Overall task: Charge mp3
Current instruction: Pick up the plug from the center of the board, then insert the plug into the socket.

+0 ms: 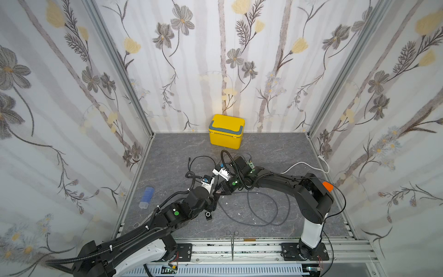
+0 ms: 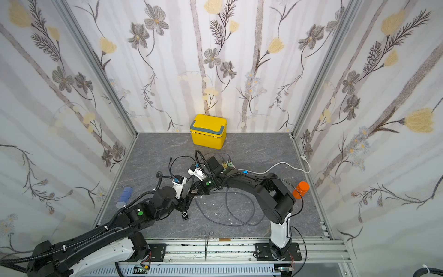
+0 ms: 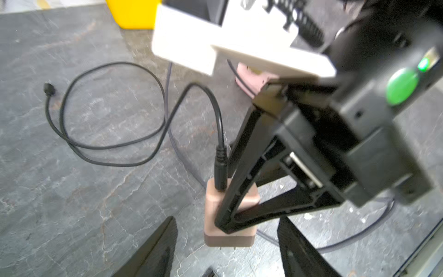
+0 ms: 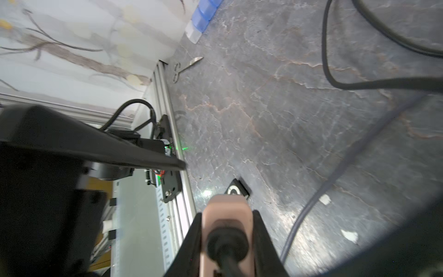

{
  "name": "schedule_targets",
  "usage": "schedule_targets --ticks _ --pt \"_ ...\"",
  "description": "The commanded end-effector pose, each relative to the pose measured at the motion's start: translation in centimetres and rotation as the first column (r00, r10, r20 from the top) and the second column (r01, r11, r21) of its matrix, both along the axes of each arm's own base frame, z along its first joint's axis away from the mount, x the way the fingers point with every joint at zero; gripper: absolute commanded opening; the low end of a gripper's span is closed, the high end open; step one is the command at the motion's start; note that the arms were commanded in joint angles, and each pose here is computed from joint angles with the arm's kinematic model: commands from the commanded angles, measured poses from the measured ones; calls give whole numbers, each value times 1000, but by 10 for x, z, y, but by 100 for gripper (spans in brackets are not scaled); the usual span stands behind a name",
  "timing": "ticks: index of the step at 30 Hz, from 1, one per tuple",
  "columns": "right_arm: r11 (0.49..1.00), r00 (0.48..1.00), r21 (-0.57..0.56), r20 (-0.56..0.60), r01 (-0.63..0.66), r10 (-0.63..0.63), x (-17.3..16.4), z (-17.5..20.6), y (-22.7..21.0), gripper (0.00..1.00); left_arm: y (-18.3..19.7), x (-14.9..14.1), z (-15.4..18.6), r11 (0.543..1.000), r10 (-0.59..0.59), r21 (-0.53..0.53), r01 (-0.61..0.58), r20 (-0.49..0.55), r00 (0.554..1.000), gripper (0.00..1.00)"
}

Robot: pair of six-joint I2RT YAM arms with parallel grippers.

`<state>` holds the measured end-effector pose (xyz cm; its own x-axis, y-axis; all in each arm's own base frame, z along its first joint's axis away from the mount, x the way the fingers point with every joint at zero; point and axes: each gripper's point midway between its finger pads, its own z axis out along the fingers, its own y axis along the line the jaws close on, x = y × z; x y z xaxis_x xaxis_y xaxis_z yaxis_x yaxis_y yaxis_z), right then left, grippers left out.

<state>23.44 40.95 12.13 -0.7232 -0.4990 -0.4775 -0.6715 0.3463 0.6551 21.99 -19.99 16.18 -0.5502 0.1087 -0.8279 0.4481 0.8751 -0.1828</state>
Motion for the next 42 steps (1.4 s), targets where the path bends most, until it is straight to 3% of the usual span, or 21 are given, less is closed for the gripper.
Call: schedule_targets --ticks 1,6,12,15,23,30,36,42 --pt "988 985 -144 169 58 -33 20 -2 -20 0 4 4 34 991 57 -121 -48 66 996 71" --pt "962 951 -234 303 138 -63 39 6 -38 0 32 10 73 956 213 -239 -173 152 965 71" --pt "906 907 -356 415 231 -69 54 1 -68 0 81 26 92 841 515 -268 -469 136 846 71" --pt "869 882 -404 465 286 -74 61 -1 -83 0 90 31 95 788 594 -276 -550 109 797 70" --pt "778 787 -419 598 468 -151 87 5 -118 0 67 48 94 795 577 -276 -540 72 813 70" --pt "701 712 -392 663 595 -233 109 4 -145 0 72 56 97 768 605 -307 -561 62 794 70" --pt "665 662 -331 673 670 -331 129 5 -164 0 78 60 99 751 621 -329 -573 55 782 70" --pt "673 663 -295 642 678 -386 137 -2 -167 0 78 62 99 752 617 -330 -570 51 785 70"
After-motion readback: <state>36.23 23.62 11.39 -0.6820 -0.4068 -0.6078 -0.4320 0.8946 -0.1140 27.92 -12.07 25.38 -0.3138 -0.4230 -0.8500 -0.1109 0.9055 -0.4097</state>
